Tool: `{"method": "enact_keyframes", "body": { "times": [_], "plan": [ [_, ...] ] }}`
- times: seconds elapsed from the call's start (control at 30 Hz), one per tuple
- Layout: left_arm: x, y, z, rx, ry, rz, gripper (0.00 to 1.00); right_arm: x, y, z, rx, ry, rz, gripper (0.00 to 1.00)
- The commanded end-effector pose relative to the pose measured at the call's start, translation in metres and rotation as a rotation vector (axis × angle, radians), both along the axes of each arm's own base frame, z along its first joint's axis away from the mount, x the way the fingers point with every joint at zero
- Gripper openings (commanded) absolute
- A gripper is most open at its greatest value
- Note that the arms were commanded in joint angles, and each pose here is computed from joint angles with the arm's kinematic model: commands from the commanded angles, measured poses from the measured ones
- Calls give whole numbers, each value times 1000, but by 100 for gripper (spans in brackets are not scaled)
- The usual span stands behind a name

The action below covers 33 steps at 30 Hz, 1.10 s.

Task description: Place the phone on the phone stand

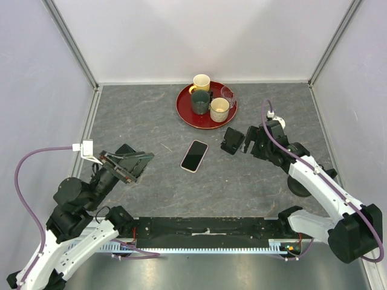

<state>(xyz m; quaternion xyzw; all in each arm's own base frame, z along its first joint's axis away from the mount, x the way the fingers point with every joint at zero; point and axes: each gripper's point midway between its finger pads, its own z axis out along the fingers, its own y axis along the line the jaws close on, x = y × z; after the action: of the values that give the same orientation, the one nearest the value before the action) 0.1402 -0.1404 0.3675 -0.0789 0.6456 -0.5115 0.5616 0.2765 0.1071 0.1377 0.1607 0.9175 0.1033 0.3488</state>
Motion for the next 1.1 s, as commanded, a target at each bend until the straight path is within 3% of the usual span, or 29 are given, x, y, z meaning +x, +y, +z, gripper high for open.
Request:
{"method": "enact_keyframes", "body": {
  "times": [0.0, 0.2, 0.3, 0.43, 0.57, 0.77, 0.9, 1.07],
  "plan": [
    [-3, -4, 5, -49, 3, -30, 99, 12, 46, 18, 108, -99, 200, 98],
    [-5, -5, 1, -54, 11, -39, 99, 21, 49, 20, 58, -198, 274, 98],
    [-3, -6, -4, -51, 24, -40, 99, 38, 49, 24, 56, -201, 212, 98],
    [-3, -10, -4, -66, 41, -52, 99, 54, 42, 16, 67, -141, -69, 98],
    [-3, -14, -3, -72, 46, -74, 99, 66, 54, 8, 13, -135, -192, 98],
    [-3, -17, -8, -70, 59, -82, 99, 77, 67, 0, -35, -125, -296, 98],
    [-4, -16, -8, -76, 60, -86, 99, 80, 50, -8, -133, -133, -425, 98],
    [-4, -15, -7, -72, 54, -82, 98, 90, 59, -27, -186, -98, -404, 98]
  ]
}}
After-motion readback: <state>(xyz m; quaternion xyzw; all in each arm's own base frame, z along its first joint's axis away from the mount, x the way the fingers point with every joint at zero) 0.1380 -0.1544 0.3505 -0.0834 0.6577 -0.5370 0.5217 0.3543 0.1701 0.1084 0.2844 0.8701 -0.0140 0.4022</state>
